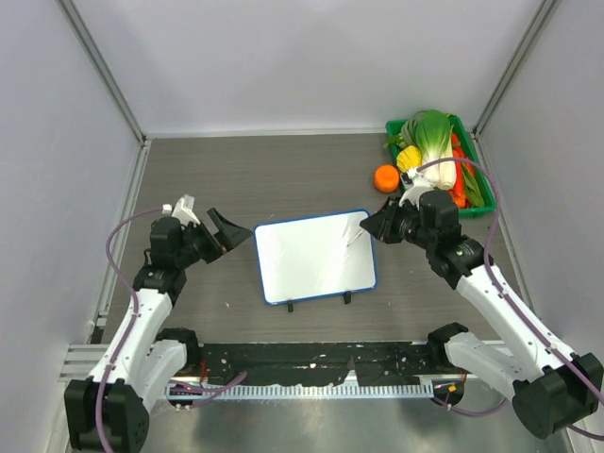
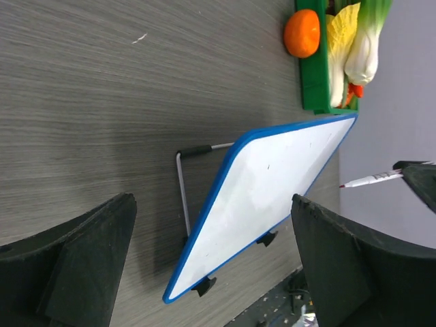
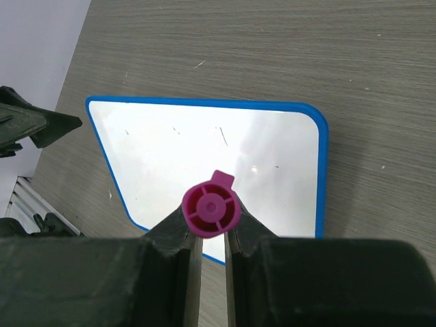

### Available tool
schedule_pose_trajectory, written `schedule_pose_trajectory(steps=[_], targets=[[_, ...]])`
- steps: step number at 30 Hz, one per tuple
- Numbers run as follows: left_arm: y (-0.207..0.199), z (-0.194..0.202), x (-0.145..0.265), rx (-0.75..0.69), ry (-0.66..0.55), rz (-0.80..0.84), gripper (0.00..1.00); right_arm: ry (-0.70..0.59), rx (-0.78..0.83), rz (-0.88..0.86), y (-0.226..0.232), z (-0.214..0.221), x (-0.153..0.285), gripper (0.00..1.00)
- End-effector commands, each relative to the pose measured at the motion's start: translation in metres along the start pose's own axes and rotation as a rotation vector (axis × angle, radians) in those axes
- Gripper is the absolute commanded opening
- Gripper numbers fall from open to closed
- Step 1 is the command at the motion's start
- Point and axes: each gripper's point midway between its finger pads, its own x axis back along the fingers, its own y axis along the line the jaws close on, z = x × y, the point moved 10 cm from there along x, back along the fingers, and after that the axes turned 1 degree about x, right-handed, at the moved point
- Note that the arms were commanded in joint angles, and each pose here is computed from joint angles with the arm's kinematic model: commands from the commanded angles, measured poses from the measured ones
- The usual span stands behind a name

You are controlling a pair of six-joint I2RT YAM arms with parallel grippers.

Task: Write a sentence on the whiteboard
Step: Hold the whiteboard on the whiteboard stand.

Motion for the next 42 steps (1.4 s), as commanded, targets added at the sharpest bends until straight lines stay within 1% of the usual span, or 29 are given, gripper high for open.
schedule_pose_trajectory(steps=[1, 5, 11, 15, 18, 22, 27, 34, 42], targets=[[-0.008, -0.012, -0.008, 0.078, 0.021, 0.273, 1.00, -0.089, 0.042, -0.037, 0.015, -0.021, -0.005, 0.01], [-0.003, -0.011, -0.016, 0.063, 0.055, 0.314, 1.00, -0.095, 0.034, -0.062, 0.021, -0.021, -0.007, 0.01], [0.006, -0.008, -0.022, 0.025, 0.057, 0.282, 1.00, -0.094, 0.019, -0.128, 0.032, -0.019, -0.011, 0.01], [0.008, -0.003, -0.027, -0.005, 0.065, 0.270, 0.98, -0.092, 0.039, -0.164, 0.043, -0.017, -0.016, 0.01], [0.003, 0.005, -0.035, -0.044, 0.097, 0.275, 0.97, -0.099, 0.058, -0.198, 0.055, -0.015, -0.019, 0.01], [0.003, 0.015, -0.042, -0.052, 0.131, 0.266, 0.95, -0.105, 0.075, -0.222, 0.067, -0.014, -0.020, 0.01], [0.012, 0.023, -0.041, -0.056, 0.133, 0.250, 0.95, -0.099, 0.080, -0.265, 0.078, -0.005, -0.022, 0.01], [0.016, 0.030, -0.041, -0.065, 0.122, 0.288, 0.95, -0.108, 0.063, -0.330, 0.087, -0.001, -0.021, 0.01], [0.019, 0.034, -0.042, -0.070, 0.121, 0.330, 0.93, -0.113, 0.042, -0.324, 0.084, 0.004, -0.019, 0.01]])
